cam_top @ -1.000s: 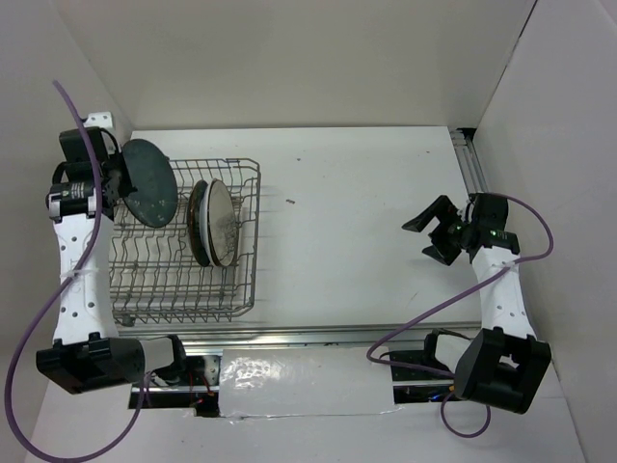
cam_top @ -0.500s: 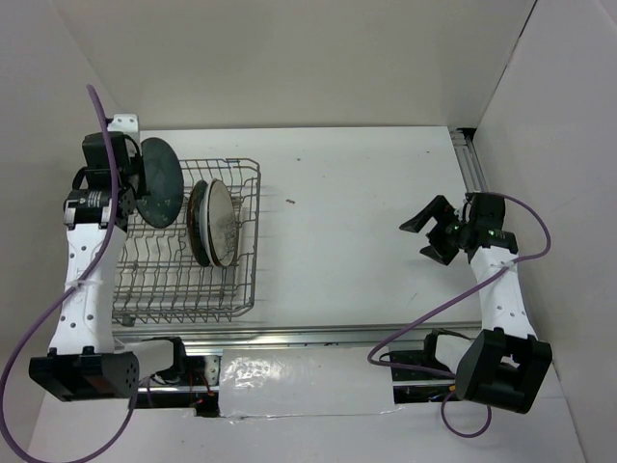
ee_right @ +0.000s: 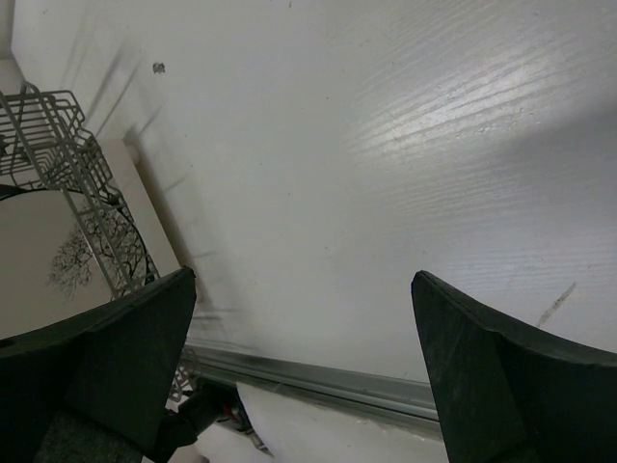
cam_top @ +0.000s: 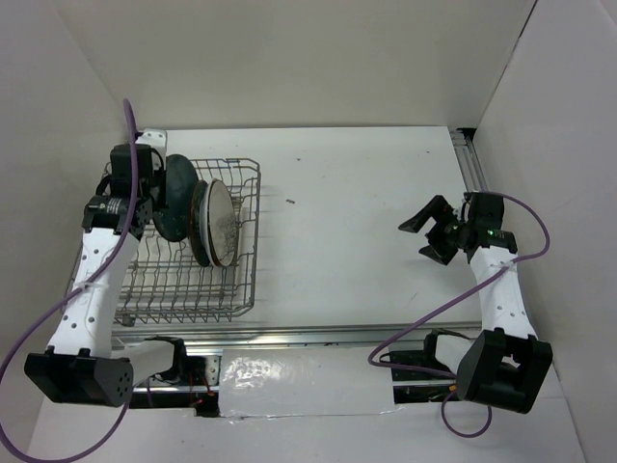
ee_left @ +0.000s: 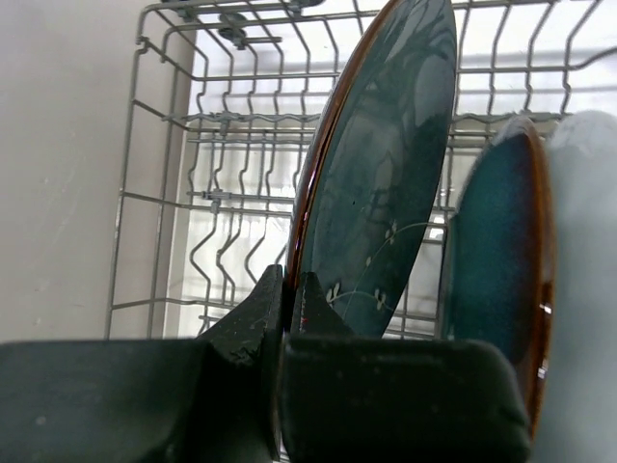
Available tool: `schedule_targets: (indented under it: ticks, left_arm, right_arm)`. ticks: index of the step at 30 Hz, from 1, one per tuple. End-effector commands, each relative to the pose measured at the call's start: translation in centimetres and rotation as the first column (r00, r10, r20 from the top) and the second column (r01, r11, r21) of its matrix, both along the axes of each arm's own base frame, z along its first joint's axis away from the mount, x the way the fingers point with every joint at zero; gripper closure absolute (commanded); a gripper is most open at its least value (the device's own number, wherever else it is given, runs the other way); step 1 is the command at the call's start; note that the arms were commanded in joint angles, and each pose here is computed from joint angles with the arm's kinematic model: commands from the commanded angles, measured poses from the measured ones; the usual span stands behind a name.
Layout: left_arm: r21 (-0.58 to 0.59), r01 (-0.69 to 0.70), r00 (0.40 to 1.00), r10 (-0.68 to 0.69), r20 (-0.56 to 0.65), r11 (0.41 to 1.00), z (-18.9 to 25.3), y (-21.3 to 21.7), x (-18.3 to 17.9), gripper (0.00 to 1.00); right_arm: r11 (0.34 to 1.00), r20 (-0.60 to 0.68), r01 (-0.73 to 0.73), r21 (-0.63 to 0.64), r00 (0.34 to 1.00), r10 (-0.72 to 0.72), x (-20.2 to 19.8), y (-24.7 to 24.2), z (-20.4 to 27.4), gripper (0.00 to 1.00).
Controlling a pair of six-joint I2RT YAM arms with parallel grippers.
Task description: Load the plates into the dish rack
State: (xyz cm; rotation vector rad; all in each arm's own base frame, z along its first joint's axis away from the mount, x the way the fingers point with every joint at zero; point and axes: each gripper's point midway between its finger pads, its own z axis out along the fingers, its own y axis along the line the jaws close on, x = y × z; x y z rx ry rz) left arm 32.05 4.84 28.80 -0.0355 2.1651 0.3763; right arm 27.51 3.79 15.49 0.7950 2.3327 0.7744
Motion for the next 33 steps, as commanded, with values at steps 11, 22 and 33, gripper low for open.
schedule_targets:
  ticks: [11,22,33]
  left_arm:
    - [0.018,0.0,0.98,-0.003,0.2,1.0,4.4,-0.6,0.6,1.0]
    - [0.004,-0.049,0.99,0.048,0.136,0.999,1.3,-1.9,-1.3,1.0]
    - [0.033,-0.163,0.983,0.159,0.091,0.986,-0.6,-2.7,-3.2,1.0]
  right_arm:
    - [1.0,0.05,-0.018,-0.02,0.999,0.019,0.6,0.1,1.6,0.01]
    - [1.0,0.052,-0.017,-0.019,0.998,0.018,0.8,0.1,1.6,0.0]
    - [1.0,0.048,-0.02,-0.025,0.999,0.021,0.7,0.2,1.6,0.0]
